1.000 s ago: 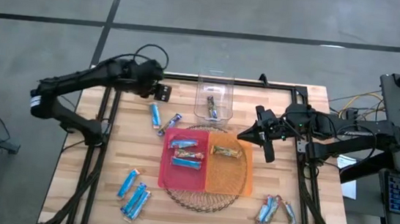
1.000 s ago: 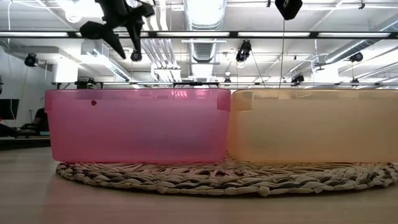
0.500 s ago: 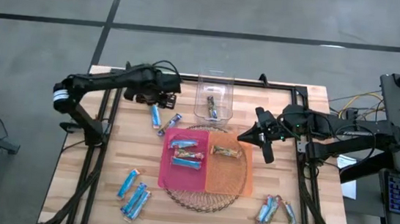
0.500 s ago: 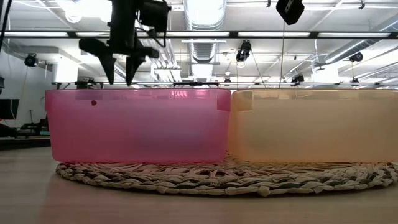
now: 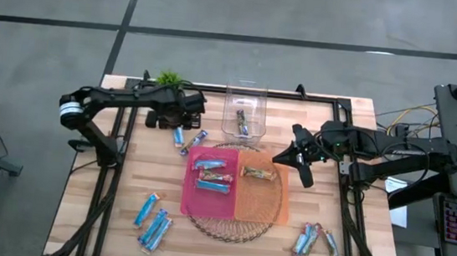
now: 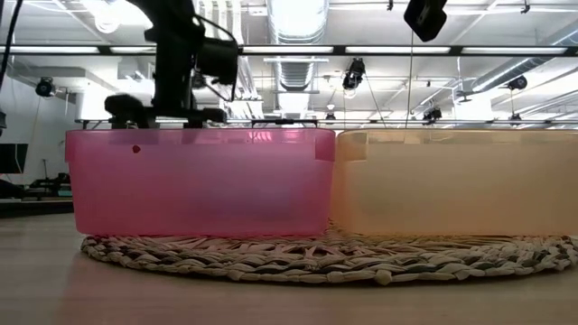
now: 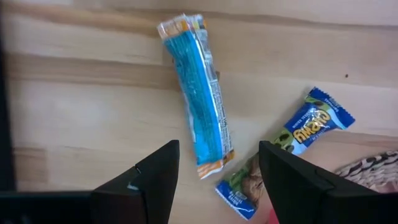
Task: Pick and place Granola Bars by type
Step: Put the yellow granola bar into the orange bin
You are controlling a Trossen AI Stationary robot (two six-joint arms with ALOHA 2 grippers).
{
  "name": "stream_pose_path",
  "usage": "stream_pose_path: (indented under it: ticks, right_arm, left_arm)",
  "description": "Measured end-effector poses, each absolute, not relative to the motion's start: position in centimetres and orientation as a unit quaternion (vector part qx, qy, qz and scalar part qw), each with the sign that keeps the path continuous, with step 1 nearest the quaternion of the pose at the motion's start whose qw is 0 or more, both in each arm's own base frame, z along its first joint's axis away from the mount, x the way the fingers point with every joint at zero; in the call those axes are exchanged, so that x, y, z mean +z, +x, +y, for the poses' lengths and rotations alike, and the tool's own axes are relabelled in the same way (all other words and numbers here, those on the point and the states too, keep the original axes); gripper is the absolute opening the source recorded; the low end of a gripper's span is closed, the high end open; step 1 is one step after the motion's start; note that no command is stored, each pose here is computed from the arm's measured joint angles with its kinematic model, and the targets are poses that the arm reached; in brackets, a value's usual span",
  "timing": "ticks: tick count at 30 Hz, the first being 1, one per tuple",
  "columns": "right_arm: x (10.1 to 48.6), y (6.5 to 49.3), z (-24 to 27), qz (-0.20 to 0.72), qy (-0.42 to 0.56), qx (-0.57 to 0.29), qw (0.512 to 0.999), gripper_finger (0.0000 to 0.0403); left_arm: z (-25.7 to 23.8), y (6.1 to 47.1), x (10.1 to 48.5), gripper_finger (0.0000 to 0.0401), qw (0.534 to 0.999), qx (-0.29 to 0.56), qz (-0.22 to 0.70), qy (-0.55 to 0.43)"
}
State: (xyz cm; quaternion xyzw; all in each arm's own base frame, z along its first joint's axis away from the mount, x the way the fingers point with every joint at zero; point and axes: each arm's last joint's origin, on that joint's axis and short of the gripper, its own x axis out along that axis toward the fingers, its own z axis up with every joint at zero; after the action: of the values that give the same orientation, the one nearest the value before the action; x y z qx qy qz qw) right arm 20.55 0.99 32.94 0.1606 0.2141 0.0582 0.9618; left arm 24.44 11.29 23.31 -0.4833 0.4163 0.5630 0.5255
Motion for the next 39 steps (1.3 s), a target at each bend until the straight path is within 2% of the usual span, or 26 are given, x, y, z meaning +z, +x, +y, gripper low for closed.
stream_pose_path:
  ticks: [4, 14, 22, 39]
  right_arm:
    - [32.8, 20.5, 1.0, 0.22, 0.161, 0.058, 0.961, 0.0008]
    - [32.8, 20.5, 1.0, 0.221, 0.156, 0.06, 0.961, 0.0008]
    - [32.8, 20.5, 1.0, 0.22, 0.154, 0.06, 0.961, 0.0008]
    - [32.8, 20.5, 1.0, 0.223, 0.156, 0.059, 0.96, 0.0008]
  left_arm:
    - [12.2, 24.1, 22.0, 0.0202, 0.529, 0.541, 0.417, -0.503]
    - [14.8, 22.2, 20.2, 0.0202, 0.5, 0.562, 0.387, -0.533]
    - [15.5, 21.8, 18.5, 0.0202, 0.508, 0.537, 0.369, -0.564]
    - [15.9, 22.2, 15.4, 0.0202, 0.473, 0.559, 0.408, -0.545]
